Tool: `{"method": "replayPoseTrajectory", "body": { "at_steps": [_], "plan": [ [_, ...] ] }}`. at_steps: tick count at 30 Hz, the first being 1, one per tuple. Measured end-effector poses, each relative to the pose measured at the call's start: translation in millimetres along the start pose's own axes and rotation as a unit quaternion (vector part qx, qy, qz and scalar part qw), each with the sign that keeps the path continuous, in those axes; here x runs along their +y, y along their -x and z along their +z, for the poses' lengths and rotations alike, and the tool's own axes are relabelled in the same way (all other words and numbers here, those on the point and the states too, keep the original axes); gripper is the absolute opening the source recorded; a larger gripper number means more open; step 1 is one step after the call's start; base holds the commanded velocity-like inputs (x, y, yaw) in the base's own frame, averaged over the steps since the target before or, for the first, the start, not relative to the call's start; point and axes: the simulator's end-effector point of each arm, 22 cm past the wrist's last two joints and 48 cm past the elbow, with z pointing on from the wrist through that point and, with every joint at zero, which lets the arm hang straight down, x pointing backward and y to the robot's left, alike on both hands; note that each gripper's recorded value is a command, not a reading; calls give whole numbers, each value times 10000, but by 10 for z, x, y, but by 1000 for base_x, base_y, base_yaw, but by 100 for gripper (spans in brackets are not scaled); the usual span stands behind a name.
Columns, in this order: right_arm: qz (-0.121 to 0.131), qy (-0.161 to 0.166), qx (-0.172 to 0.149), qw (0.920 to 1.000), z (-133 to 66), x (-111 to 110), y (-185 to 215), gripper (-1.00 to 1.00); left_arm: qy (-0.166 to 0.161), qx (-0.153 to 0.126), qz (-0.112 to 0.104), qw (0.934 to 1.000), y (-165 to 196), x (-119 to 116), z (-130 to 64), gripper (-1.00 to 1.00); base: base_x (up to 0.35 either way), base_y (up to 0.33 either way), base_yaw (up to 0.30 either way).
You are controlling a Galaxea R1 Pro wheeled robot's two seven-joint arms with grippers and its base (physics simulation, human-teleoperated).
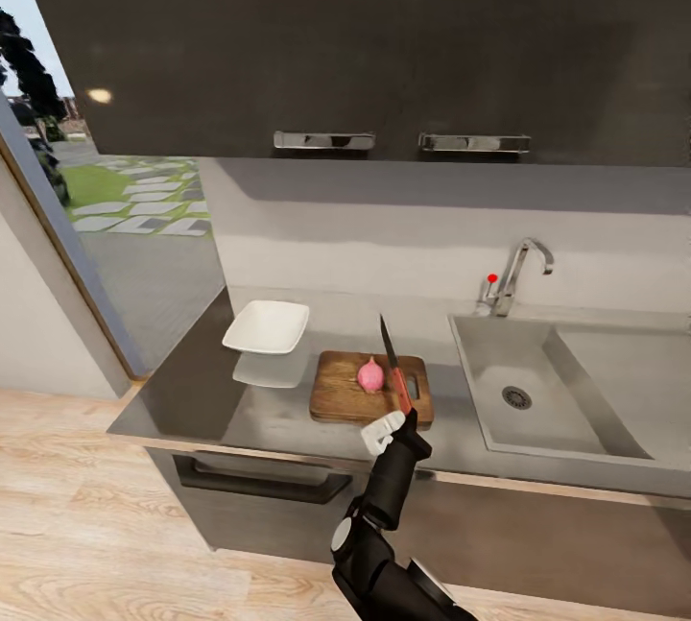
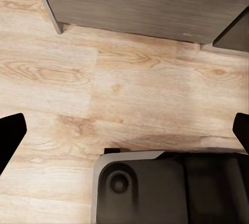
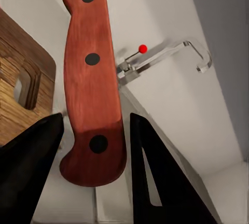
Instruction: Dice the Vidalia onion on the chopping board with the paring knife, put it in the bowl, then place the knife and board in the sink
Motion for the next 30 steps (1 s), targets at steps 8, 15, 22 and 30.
{"method": "replayPoseTrajectory", "body": {
  "at_steps": [8, 15, 22, 30],
  "plan": [
    [-317, 141, -156, 9993, -102, 191, -27, -100, 5, 16, 2, 10000, -15, 4, -2, 100, 0, -7, 0],
    [-335, 142, -197, 9991, -120, 200, -10, -100, 5, 17, 2, 10000, -16, 4, -2, 100, 0, 0, 0],
    [-342, 151, -192, 9991, -121, 212, -18, -100, 6, 29, 1, 10000, -23, 5, -4, 100, 0, -32, 0],
    [-385, 228, -238, 9987, -156, 286, -14, -100, 9, 83, -1, 10000, -55, 6, -10, 100, 0, -46, 0]
  ]
}}
